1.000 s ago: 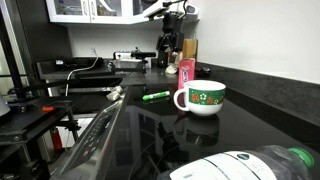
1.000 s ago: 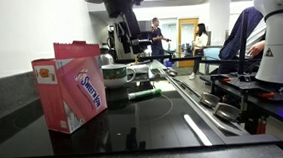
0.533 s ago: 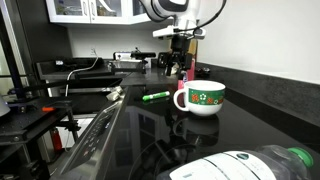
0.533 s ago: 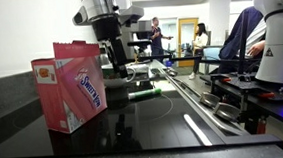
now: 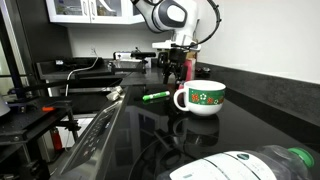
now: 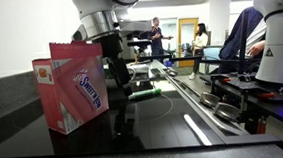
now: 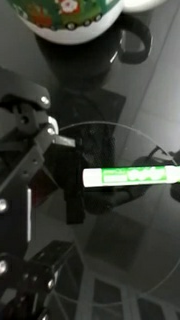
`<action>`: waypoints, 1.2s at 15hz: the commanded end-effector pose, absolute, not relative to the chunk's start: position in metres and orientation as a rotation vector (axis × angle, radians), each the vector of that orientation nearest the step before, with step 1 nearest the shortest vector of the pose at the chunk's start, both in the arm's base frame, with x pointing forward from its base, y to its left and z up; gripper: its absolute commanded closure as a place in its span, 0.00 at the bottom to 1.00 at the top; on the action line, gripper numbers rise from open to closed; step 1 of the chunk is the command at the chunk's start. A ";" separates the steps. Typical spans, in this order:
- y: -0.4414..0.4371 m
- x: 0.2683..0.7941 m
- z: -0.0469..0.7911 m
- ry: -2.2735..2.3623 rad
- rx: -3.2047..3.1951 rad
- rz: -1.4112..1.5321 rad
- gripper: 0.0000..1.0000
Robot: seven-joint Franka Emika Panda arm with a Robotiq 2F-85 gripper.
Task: Pick the marker and put it in the cup
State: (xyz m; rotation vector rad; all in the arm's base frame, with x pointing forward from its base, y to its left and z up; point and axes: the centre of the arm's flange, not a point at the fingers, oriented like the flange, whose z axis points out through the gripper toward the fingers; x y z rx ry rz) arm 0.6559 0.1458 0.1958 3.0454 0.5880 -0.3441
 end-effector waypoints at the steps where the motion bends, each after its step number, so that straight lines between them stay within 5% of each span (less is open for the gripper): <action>1: 0.139 0.648 0.197 0.538 3.075 -0.377 0.00; 8: 0.121 0.636 0.185 0.508 3.118 -0.429 0.06; 10: 0.121 0.633 0.181 0.533 3.097 -0.438 0.31; 11: 0.122 0.633 0.180 0.544 3.090 -0.440 0.31; 18: 0.119 0.633 0.184 0.601 3.059 -0.405 0.86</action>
